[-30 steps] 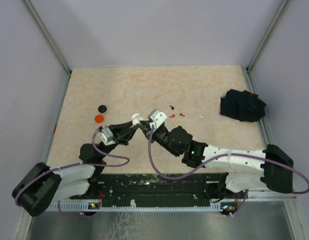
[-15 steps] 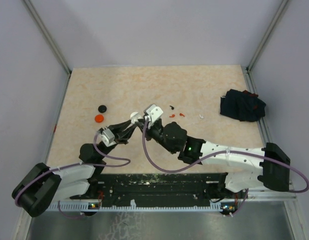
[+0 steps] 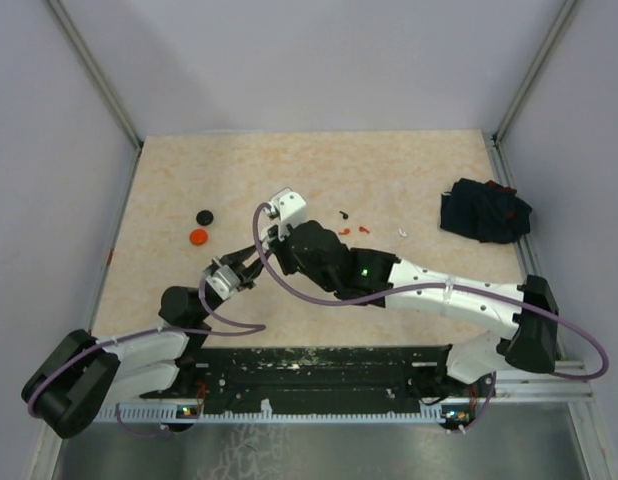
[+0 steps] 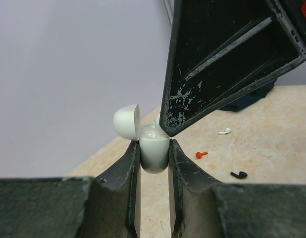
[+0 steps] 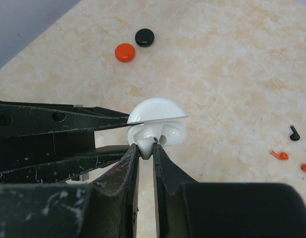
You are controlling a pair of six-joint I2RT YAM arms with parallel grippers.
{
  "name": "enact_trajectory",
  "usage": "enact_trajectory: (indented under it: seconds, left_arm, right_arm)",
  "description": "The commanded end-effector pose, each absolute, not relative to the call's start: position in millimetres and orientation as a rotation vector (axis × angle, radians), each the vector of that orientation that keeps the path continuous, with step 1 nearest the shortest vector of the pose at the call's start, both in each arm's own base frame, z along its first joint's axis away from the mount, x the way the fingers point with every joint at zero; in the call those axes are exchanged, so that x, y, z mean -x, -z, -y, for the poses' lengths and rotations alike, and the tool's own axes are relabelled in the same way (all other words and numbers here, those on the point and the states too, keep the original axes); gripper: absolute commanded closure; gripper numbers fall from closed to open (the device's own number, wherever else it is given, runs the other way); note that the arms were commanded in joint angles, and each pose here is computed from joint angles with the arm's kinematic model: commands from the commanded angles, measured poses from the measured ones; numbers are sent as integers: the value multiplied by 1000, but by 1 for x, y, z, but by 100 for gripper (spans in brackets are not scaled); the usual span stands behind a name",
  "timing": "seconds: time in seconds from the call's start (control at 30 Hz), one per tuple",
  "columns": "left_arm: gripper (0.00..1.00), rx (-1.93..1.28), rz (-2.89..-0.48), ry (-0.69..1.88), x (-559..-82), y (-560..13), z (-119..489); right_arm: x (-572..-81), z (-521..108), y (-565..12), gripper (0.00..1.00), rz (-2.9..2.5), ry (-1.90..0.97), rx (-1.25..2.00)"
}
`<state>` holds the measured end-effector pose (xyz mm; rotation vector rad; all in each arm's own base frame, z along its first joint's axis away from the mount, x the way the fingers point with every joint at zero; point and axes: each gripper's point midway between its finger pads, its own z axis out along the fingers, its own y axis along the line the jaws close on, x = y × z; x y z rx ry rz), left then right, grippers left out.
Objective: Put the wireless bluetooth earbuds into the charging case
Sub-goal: Place the earbud in the charging case.
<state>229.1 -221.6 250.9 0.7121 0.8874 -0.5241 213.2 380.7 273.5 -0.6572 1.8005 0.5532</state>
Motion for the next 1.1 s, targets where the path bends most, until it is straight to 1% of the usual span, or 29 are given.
enact_trajectory:
  seconds: [0.0, 0.2, 0.37, 0.63, 0.77, 0.93, 1.07]
  left_arm:
    - [100, -759, -772, 523, -213, -268, 226]
    - [100, -756, -773, 523, -212, -264, 226]
    - [100, -732, -757, 541, -210, -267, 225]
    - [100, -745, -751, 550, -209, -264, 232]
    - [100, -737, -746, 537, -210, -263, 232]
    - [100, -720, -719, 516, -209, -265, 232]
    - [100, -723, -715, 509, -208, -264, 236]
  right_arm:
    - [-199, -387, -261, 89, -1963, -583, 635]
    - [-202, -389, -257, 88, -2048, -595, 535]
    - [-213, -385, -261, 85, -2096, -601, 407]
    - [-221, -388, -262, 87, -2205, -724, 287]
    - [-227, -383, -262, 87, -2225, -731, 219]
    - [-232, -381, -256, 87, -2258, -769, 109]
    - [-234, -383, -258, 87, -2261, -852, 0]
